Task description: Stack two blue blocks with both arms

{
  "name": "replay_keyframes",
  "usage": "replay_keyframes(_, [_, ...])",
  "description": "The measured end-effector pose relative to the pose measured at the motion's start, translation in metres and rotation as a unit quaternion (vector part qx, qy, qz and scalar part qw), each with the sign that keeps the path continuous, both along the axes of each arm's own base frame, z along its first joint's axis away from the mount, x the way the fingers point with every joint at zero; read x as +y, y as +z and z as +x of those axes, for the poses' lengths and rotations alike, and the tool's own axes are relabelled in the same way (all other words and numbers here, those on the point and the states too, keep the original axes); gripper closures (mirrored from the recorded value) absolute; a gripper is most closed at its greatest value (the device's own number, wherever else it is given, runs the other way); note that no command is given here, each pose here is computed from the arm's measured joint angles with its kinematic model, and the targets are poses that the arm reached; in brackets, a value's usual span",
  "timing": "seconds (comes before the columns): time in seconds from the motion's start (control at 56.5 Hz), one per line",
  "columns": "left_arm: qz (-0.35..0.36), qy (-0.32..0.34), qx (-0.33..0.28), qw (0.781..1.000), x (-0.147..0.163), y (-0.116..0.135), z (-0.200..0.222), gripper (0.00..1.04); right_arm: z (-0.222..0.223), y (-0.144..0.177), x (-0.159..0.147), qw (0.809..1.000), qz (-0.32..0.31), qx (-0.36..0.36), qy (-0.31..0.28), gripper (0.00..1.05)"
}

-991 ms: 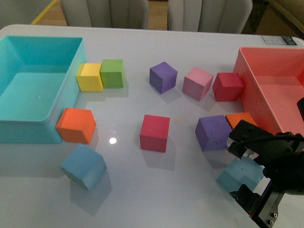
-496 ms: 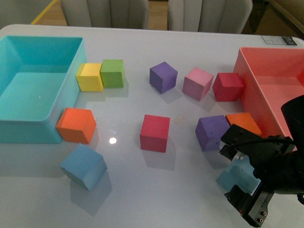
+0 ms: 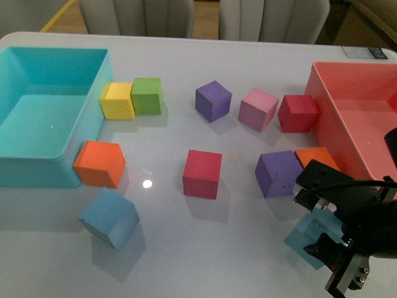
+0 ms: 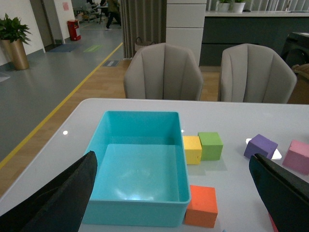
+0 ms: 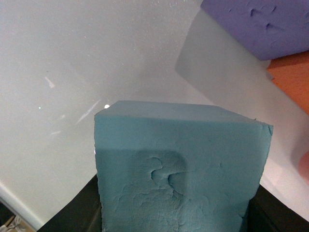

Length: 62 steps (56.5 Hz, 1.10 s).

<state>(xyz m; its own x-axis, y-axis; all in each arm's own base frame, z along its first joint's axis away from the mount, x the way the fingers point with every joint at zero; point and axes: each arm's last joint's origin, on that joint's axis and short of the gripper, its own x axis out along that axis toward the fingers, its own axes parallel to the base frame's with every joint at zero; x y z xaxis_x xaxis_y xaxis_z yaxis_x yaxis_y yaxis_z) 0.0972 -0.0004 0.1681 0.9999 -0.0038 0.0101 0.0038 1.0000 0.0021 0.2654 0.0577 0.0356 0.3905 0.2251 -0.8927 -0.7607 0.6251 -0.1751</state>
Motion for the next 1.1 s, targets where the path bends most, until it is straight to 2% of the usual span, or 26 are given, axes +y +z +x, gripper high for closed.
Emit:
replay_keyframes(0.124, [0.0, 0.0, 0.0, 1.0, 0.0, 0.0, 0.0, 0.09, 0.013, 0.036, 0.013, 0.998, 0.026, -0.048, 0.009, 0.55])
replay_keyframes(0.354, [0.0, 0.0, 0.0, 1.0, 0.0, 0.0, 0.0, 0.09, 0.06, 0.064, 0.06, 0.994, 0.061, -0.09, 0.016, 0.56])
replay_keyframes(0.584, [0.0, 0.0, 0.0, 1.0, 0.0, 0.0, 0.0, 0.09, 0.132, 0.06, 0.115, 0.993, 0.049, -0.104, -0.004, 0.56])
replay_keyframes(0.69, [0.0, 0.0, 0.0, 1.0, 0.0, 0.0, 0.0, 0.09, 0.154, 0.057, 0.128, 0.993, 0.047, -0.108, -0.009, 0.56])
replay_keyframes(0.92, [0.0, 0.0, 0.0, 1.0, 0.0, 0.0, 0.0, 0.09, 0.184, 0.048, 0.154, 0.993, 0.045, -0.107, -0.013, 0.56])
replay_keyframes(1.097, [0.0, 0.0, 0.0, 1.0, 0.0, 0.0, 0.0, 0.09, 0.189, 0.032, 0.171, 0.995, 0.042, -0.094, -0.013, 0.56])
